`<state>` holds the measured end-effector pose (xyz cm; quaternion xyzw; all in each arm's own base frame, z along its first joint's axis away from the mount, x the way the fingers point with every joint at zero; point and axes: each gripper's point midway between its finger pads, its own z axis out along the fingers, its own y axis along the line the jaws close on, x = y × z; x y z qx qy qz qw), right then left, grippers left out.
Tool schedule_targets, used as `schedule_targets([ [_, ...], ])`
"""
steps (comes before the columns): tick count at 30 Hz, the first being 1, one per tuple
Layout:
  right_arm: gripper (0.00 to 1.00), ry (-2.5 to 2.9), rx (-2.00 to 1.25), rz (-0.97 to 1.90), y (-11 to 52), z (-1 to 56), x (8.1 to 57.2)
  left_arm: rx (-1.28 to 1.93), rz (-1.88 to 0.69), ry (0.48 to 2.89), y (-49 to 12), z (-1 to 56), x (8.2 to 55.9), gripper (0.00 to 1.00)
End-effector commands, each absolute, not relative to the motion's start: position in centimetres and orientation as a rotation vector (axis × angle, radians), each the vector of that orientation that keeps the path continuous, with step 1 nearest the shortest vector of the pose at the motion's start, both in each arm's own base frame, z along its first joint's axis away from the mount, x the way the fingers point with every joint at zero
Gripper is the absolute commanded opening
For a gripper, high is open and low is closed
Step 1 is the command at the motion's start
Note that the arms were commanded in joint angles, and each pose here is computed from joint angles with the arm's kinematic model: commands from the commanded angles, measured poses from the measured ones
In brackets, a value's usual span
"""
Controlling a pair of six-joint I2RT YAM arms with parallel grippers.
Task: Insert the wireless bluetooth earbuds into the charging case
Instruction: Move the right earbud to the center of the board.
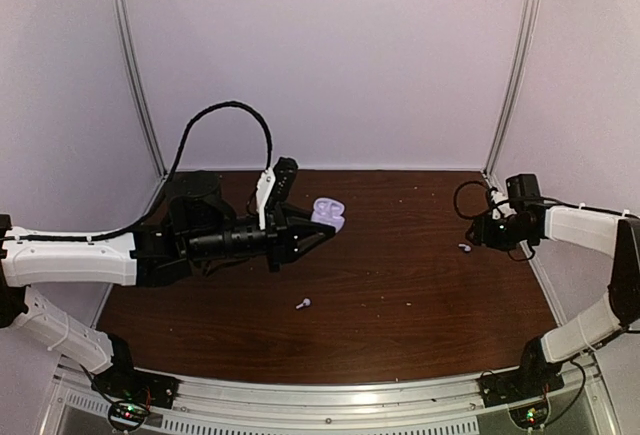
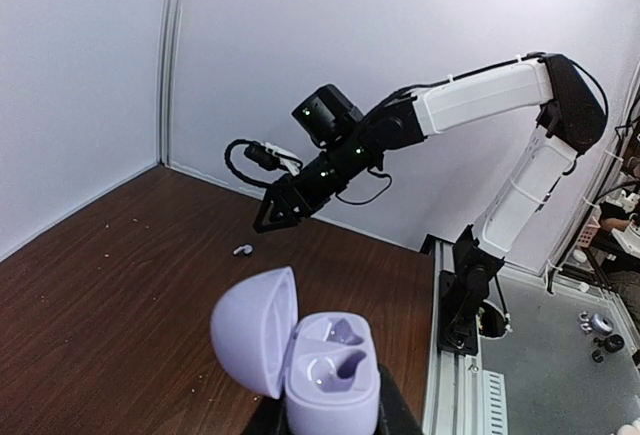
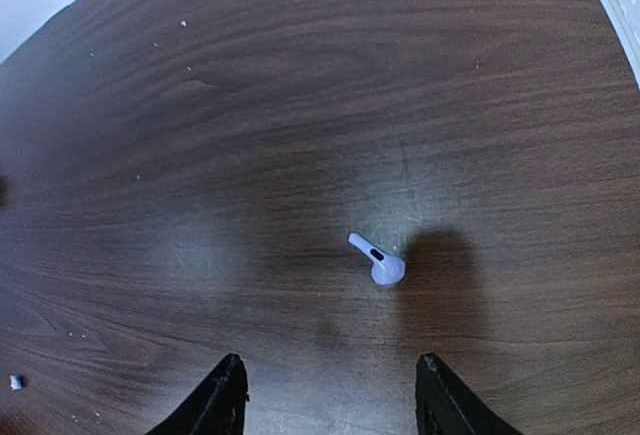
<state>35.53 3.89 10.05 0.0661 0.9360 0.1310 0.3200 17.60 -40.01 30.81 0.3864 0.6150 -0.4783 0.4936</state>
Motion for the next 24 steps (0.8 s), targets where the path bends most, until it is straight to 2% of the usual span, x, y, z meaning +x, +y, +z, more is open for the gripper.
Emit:
schedule_targets([
  [1,0.56,2.475,0.166,0.253,2.8,8.6,36.0,0.914,-1.150,1.451,-39.3,31.7,17.9,0.00],
  [15,0.47,2.551,0.160,0.184,2.0,5.4,37.6,0.926,-1.146,1.447,-39.5,31.7,18.2,0.00],
  [24,0.45,2.551,0.140,0.146,1.6,4.5,38.9,0.920,-1.134,1.455,-39.2,31.6,18.4,0.00],
])
